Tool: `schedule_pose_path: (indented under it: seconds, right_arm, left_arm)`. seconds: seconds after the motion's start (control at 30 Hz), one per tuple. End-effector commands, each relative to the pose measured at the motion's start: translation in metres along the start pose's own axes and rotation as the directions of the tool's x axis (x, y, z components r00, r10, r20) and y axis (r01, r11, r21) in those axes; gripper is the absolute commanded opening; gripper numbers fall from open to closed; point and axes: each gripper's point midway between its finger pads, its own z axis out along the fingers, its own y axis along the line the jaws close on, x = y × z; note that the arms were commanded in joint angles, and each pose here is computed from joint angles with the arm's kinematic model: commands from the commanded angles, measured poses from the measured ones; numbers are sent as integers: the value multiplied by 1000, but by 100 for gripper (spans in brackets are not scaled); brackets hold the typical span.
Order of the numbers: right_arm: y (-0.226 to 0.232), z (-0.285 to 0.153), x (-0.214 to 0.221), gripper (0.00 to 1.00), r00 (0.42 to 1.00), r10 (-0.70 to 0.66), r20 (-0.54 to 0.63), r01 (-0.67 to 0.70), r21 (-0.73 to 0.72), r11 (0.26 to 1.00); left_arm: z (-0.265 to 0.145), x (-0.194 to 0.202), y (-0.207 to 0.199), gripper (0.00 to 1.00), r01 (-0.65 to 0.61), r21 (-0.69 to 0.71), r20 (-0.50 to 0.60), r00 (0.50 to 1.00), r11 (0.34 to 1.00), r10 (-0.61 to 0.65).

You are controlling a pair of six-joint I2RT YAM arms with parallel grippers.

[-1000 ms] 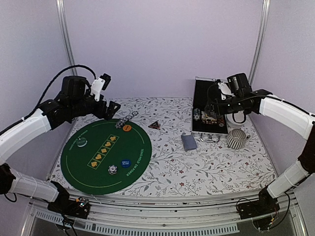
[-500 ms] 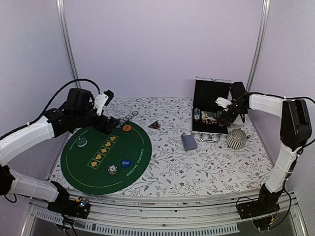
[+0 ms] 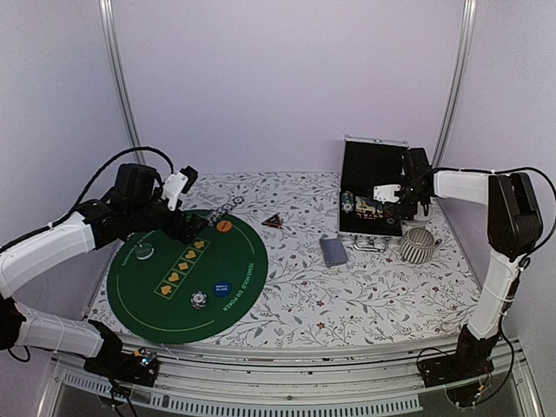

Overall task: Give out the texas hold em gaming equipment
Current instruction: Pick up the pile of poker chips from the chip case.

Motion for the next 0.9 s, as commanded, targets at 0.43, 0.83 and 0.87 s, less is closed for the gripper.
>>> schedule_pose_path:
  seconds: [0.43, 0.83, 0.87]
  right_arm:
    - [26, 56, 8, 82, 973, -230, -38, 227, -68, 972]
    - [58, 48, 7, 62, 970, -242, 6, 240, -149, 959]
    - [60, 46, 6, 60, 971, -237, 13, 236, -161, 958]
  left_arm:
    - [-2, -2, 5, 98, 14, 9, 30, 999, 1000, -14]
    - [0, 0, 6, 98, 21, 17, 27, 999, 1000, -21]
    - [0, 0, 6, 98, 20, 17, 27, 999, 1000, -21]
